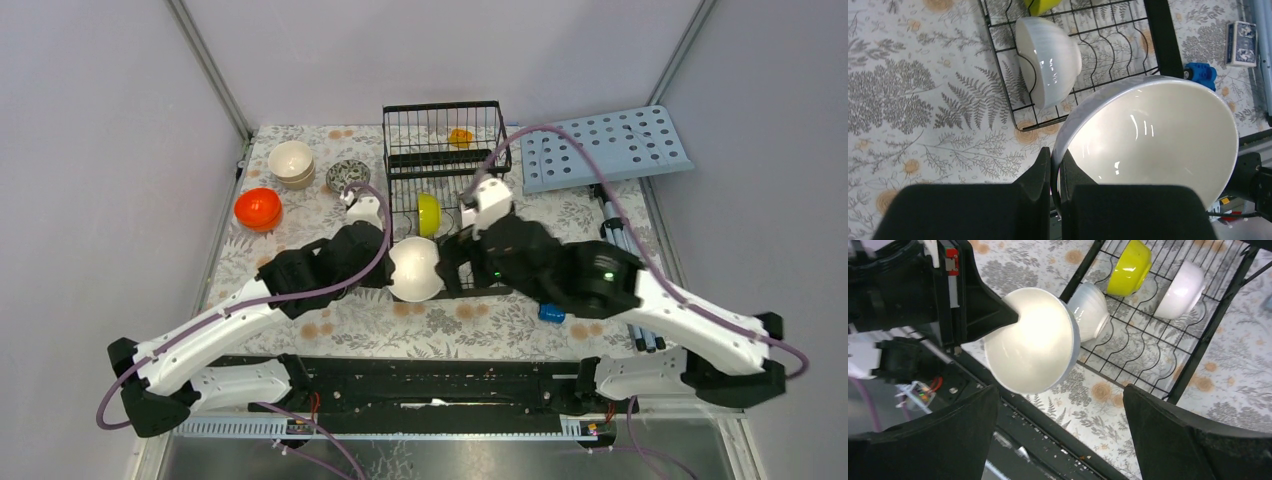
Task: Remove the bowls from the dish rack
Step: Place the bowl at the center of the board.
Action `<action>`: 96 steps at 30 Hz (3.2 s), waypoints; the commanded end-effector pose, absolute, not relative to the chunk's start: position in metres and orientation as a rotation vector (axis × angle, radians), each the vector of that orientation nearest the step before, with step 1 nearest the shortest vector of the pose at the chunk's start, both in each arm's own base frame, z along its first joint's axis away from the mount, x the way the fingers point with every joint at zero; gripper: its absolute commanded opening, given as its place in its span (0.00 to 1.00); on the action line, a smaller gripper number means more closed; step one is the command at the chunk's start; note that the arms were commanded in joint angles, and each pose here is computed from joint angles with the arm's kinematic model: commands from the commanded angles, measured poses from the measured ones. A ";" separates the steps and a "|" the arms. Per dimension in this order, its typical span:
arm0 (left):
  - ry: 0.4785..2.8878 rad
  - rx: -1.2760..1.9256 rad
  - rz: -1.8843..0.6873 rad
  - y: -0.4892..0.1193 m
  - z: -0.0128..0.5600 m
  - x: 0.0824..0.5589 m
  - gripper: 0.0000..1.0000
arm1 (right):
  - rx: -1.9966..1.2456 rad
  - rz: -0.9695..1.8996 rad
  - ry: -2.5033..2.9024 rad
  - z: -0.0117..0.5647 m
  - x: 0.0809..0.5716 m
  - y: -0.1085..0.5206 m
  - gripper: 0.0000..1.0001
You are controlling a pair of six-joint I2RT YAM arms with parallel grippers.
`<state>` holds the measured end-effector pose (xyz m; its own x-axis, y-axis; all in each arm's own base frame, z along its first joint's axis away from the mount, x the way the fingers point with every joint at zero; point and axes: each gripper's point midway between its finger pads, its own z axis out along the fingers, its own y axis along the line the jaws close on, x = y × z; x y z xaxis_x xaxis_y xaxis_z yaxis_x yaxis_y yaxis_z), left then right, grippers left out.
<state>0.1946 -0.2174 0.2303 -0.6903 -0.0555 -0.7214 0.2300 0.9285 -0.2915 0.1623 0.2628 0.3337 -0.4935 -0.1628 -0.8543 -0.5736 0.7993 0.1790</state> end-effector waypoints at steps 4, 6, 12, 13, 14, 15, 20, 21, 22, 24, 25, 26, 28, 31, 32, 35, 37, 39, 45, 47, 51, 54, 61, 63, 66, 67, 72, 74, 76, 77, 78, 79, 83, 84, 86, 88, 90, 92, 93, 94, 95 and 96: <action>2.229 -0.133 -0.548 -0.210 0.242 0.198 0.00 | -0.539 0.231 2.023 0.315 0.185 0.282 0.84; 2.240 -0.176 -0.538 -0.207 0.240 0.198 0.00 | -0.545 0.231 2.024 0.309 0.187 0.289 0.64; 2.267 -0.272 -0.519 -0.202 0.230 0.196 0.00 | -0.566 0.239 2.045 0.297 0.189 0.309 0.44; 2.271 -0.278 -0.519 -0.203 0.228 0.196 0.00 | -0.572 0.233 2.048 0.294 0.189 0.311 0.43; 2.275 -0.283 -0.516 -0.203 0.226 0.196 0.00 | -0.578 0.221 2.052 0.291 0.190 0.313 0.43; 2.279 -0.289 -0.517 -0.203 0.224 0.195 0.00 | -0.580 0.214 2.060 0.287 0.192 0.314 0.45; 2.266 -0.315 -0.515 -0.198 0.223 0.195 0.00 | -0.570 0.254 2.095 0.276 0.194 0.320 0.51; 2.265 -0.317 -0.513 -0.197 0.223 0.195 0.00 | -0.566 0.255 2.103 0.273 0.195 0.319 0.51; 2.264 -0.319 -0.513 -0.196 0.222 0.194 0.00 | -0.563 0.258 2.114 0.269 0.196 0.319 0.50; 2.260 -0.324 -0.514 -0.195 0.223 0.194 0.00 | -0.562 0.268 2.137 0.259 0.196 0.320 0.49; 2.260 -0.325 -0.511 -0.195 0.222 0.194 0.00 | -0.560 0.271 2.142 0.256 0.197 0.320 0.48; 2.260 -0.325 -0.509 -0.194 0.221 0.194 0.00 | -0.559 0.272 2.146 0.254 0.197 0.321 0.47; 2.260 -0.329 -0.506 -0.194 0.221 0.194 0.00 | -0.558 0.274 2.155 0.250 0.198 0.321 0.45; 2.263 -0.334 -0.499 -0.193 0.219 0.194 0.00 | -0.548 0.285 2.168 0.246 0.202 0.321 0.43; 2.264 -0.334 -0.496 -0.193 0.218 0.194 0.00 | -0.546 0.288 2.170 0.246 0.203 0.321 0.42; 2.271 -0.331 -0.488 -0.193 0.215 0.194 0.00 | -0.544 0.296 2.176 0.244 0.204 0.322 0.42; 2.274 -0.330 -0.484 -0.194 0.214 0.195 0.00 | -0.547 0.298 2.184 0.242 0.205 0.324 0.41; 2.278 -0.329 -0.481 -0.194 0.213 0.195 0.00 | -0.550 0.292 2.194 0.238 0.207 0.325 0.40; 2.287 -0.323 -0.469 -0.195 0.209 0.195 0.00 | -0.557 0.289 2.216 0.227 0.207 0.328 0.34; 2.290 -0.322 -0.463 -0.195 0.208 0.195 0.00 | -0.559 0.286 2.221 0.225 0.207 0.329 0.32; 2.291 -0.321 -0.460 -0.195 0.208 0.196 0.00 | -0.565 0.275 2.229 0.222 0.208 0.329 0.29; 2.292 -0.322 -0.457 -0.195 0.207 0.196 0.00 | -0.568 0.267 2.235 0.219 0.209 0.329 0.26; 2.294 -0.326 -0.460 -0.196 0.206 0.196 0.00 | -0.578 0.247 2.248 0.213 0.209 0.329 0.18; 2.295 -0.325 -0.457 -0.196 0.206 0.196 0.00 | -0.579 0.250 2.249 0.214 0.209 0.330 0.12; 2.297 -0.324 -0.459 -0.197 0.206 0.196 0.00 | -0.589 0.245 2.255 0.212 0.209 0.332 0.00; 2.298 -0.320 -0.459 -0.197 0.206 0.196 0.00 | -0.591 0.245 2.256 0.212 0.209 0.332 0.00; 2.293 -0.298 -0.482 -0.200 0.211 0.196 0.00 | -0.583 0.250 2.256 0.212 0.210 0.334 0.00; 2.289 -0.287 -0.501 -0.202 0.213 0.195 0.00 | -0.580 0.257 2.255 0.213 0.210 0.335 0.00; 2.285 -0.281 -0.522 -0.204 0.215 0.194 0.06 | -0.578 0.258 2.254 0.213 0.210 0.335 0.00; 2.283 -0.277 -0.533 -0.205 0.216 0.194 0.07 | -0.577 0.258 2.254 0.213 0.210 0.335 0.00; 2.280 -0.273 -0.544 -0.206 0.217 0.193 0.10 | -0.573 0.261 2.252 0.213 0.210 0.336 0.00; 2.278 -0.270 -0.555 -0.207 0.218 0.193 0.13 | -0.570 0.260 2.253 0.213 0.211 0.335 0.00; 2.270 -0.257 -0.592 -0.210 0.220 0.191 0.25 | -0.563 0.260 2.252 0.212 0.211 0.336 0.00; 2.268 -0.255 -0.601 -0.211 0.221 0.191 0.27 | -0.559 0.261 2.250 0.212 0.212 0.336 0.00; 2.267 -0.253 -0.607 -0.211 0.222 0.190 0.33 | -0.553 0.260 2.248 0.212 0.212 0.336 0.00; 2.265 -0.242 -0.619 -0.212 0.222 0.189 0.43 | -0.551 0.257 2.246 0.212 0.213 0.336 0.00; 2.258 -0.240 -0.634 -0.212 0.225 0.188 0.52 | -0.549 0.250 2.244 0.212 0.213 0.335 0.00; 2.251 -0.236 -0.645 -0.212 0.227 0.188 0.61 | -0.542 0.244 2.240 0.213 0.214 0.334 0.00; 2.247 -0.235 -0.653 -0.212 0.228 0.187 0.65 | -0.539 0.242 2.238 0.214 0.215 0.333 0.00; 2.247 -0.236 -0.655 -0.211 0.228 0.187 0.71 | -0.537 0.237 2.236 0.214 0.216 0.332 0.00; 2.245 -0.236 -0.655 -0.210 0.228 0.186 0.76 | -0.539 0.230 2.237 0.213 0.216 0.331 0.00; 2.242 -0.236 -0.660 -0.210 0.228 0.186 0.80 | -0.535 0.222 2.238 0.212 0.217 0.329 0.00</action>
